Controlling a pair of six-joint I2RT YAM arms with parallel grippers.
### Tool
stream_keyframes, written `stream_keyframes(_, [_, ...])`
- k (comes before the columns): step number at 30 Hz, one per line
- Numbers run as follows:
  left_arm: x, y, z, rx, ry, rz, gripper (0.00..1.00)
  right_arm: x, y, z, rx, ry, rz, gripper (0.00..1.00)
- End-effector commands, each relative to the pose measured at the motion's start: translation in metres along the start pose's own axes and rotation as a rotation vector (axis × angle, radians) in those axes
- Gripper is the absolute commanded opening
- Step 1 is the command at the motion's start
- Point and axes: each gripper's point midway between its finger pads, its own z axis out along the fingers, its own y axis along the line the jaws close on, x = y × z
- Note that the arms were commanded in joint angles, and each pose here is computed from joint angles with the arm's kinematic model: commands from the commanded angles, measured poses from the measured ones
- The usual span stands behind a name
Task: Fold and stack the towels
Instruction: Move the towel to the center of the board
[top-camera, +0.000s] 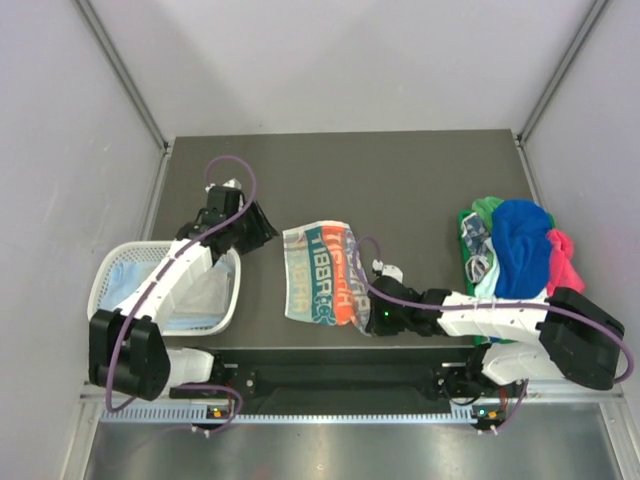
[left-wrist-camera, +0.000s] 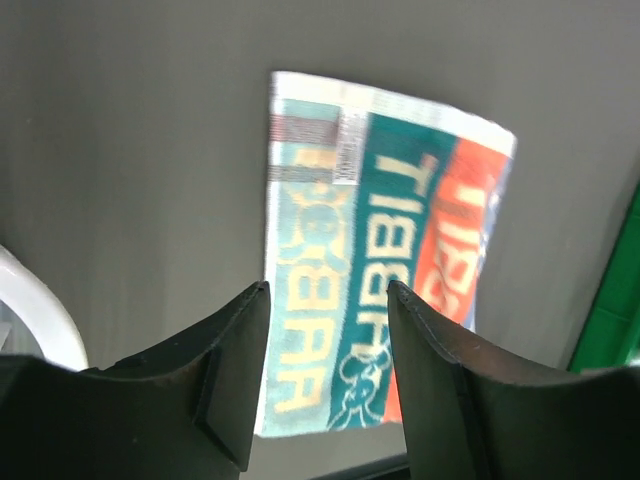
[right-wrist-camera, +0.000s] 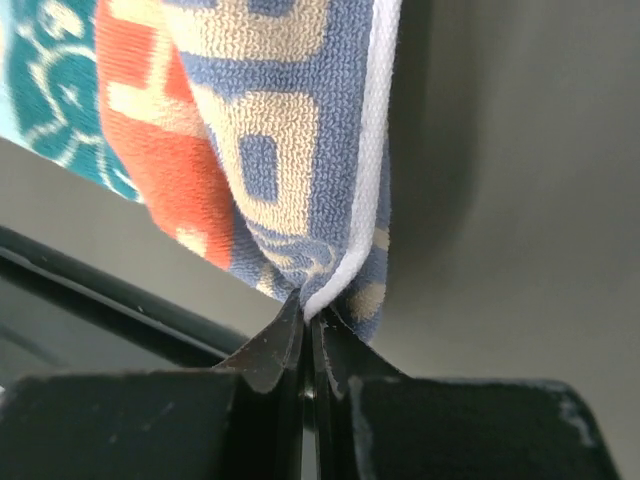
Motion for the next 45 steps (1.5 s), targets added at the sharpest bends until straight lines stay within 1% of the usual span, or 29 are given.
stream_keyframes(1, [-0.005, 0.01, 0.016, -0.029, -0.061, -0.047, 0.55, 0.001, 0.006, -0.008, -0.013, -0.051, 0.038, 0.0])
stream_keyframes(3, [-0.003, 0.014, 0.024, -0.048, -0.052, -0.049, 0.54, -0.001, 0.007, -0.015, -0.021, -0.062, 0.032, 0.03])
stream_keyframes(4, [-0.005, 0.011, 0.028, -0.049, -0.05, -0.046, 0.54, -0.008, 0.013, -0.021, -0.038, -0.083, 0.023, 0.07])
stream_keyframes(5, [-0.001, 0.013, 0.037, -0.07, -0.025, -0.04, 0.54, -0.01, 0.006, -0.025, 0.001, -0.092, 0.017, 0.22])
stream_keyframes(6, [-0.002, 0.011, 0.041, -0.07, -0.019, -0.034, 0.54, -0.016, 0.007, -0.029, 0.009, -0.11, 0.011, 0.32])
stream_keyframes(7, [-0.007, 0.006, 0.045, -0.065, -0.016, -0.028, 0.54, -0.026, 0.013, -0.037, -0.006, -0.138, 0.0, 0.39])
stream_keyframes(8, [-0.002, 0.006, 0.055, -0.07, 0.018, -0.022, 0.54, -0.031, 0.011, -0.042, 0.017, -0.158, -0.01, 0.46])
stream_keyframes(10, [-0.001, 0.008, 0.068, -0.09, 0.04, -0.004, 0.54, -0.052, 0.018, -0.057, 0.01, -0.224, -0.023, 0.52])
stream_keyframes(11, [-0.005, 0.004, 0.071, -0.092, 0.032, 0.005, 0.54, -0.063, 0.016, -0.061, 0.028, -0.26, -0.027, 0.55])
stream_keyframes(12, [-0.007, 0.005, 0.075, -0.105, 0.031, 0.005, 0.55, -0.076, 0.008, -0.064, 0.049, -0.284, -0.008, 0.55])
stream_keyframes(14, [-0.009, 0.009, 0.087, -0.132, 0.037, 0.015, 0.55, -0.092, 0.006, -0.066, 0.036, -0.282, -0.018, 0.54])
stream_keyframes(15, [-0.01, 0.01, 0.09, -0.137, 0.042, 0.017, 0.55, -0.112, -0.003, -0.067, 0.04, -0.316, 0.022, 0.54])
stream_keyframes(17, [-0.007, 0.017, 0.104, -0.167, 0.056, 0.025, 0.55, -0.128, -0.006, -0.067, 0.024, -0.341, 0.013, 0.54])
stream_keyframes(18, [-0.011, 0.016, 0.108, -0.166, 0.049, 0.034, 0.56, -0.147, -0.011, -0.066, 0.027, -0.375, 0.037, 0.54])
stream_keyframes(19, [-0.007, 0.022, 0.118, -0.184, 0.072, 0.038, 0.56, -0.153, -0.013, -0.064, 0.027, -0.374, 0.025, 0.54])
stream_keyframes(21, [-0.009, 0.019, 0.127, -0.181, 0.084, 0.049, 0.56, -0.175, -0.018, -0.063, 0.034, -0.408, 0.043, 0.54])
stream_keyframes(22, [-0.003, 0.023, 0.135, -0.195, 0.108, 0.052, 0.57, -0.182, -0.017, -0.054, 0.018, -0.405, 0.037, 0.54])
stream_keyframes(26, [0.0, 0.026, 0.149, -0.201, 0.116, 0.06, 0.57, -0.206, -0.016, -0.034, -0.012, -0.412, 0.048, 0.54])
stream_keyframes(28, [0.003, 0.027, 0.152, -0.202, 0.117, 0.063, 0.56, -0.217, -0.016, -0.021, -0.017, -0.408, 0.048, 0.54])
stream_keyframes(31, [0.007, 0.029, 0.156, -0.212, 0.129, 0.075, 0.5, -0.228, -0.02, -0.006, -0.008, -0.399, 0.066, 0.54])
stream_keyframes(32, [0.009, 0.03, 0.156, -0.216, 0.133, 0.076, 0.44, -0.232, -0.021, -0.003, -0.009, -0.402, 0.069, 0.55])
stream_keyframes(34, [0.014, 0.028, 0.157, -0.216, 0.143, 0.084, 0.4, -0.237, -0.023, 0.009, -0.009, -0.386, 0.079, 0.55])
stream_keyframes(35, [0.015, 0.027, 0.156, -0.215, 0.146, 0.086, 0.3, -0.24, -0.021, 0.016, -0.029, -0.378, 0.085, 0.56])
stream_keyframes(36, [0.012, 0.031, 0.156, -0.238, 0.13, 0.094, 0.25, -0.242, -0.021, 0.019, -0.031, -0.379, 0.089, 0.56])
stream_keyframes(37, [0.013, 0.03, 0.155, -0.238, 0.128, 0.098, 0.22, -0.24, -0.019, 0.023, -0.046, -0.359, 0.089, 0.56])
stream_keyframes(38, [0.013, 0.029, 0.153, -0.24, 0.132, 0.102, 0.19, -0.245, -0.015, 0.026, -0.064, -0.37, 0.088, 0.56])
stream_keyframes(39, [0.012, 0.028, 0.152, -0.244, 0.129, 0.101, 0.1, -0.246, -0.014, 0.033, -0.069, -0.358, 0.095, 0.56])
stream_keyframes(43, [0.0, 0.023, 0.136, -0.262, 0.098, 0.133, 0.0, -0.245, -0.013, 0.049, -0.078, -0.327, 0.108, 0.56])
stream_keyframes(45, [-0.005, 0.021, 0.128, -0.271, 0.089, 0.143, 0.0, -0.245, -0.015, 0.054, -0.066, -0.323, 0.111, 0.56])
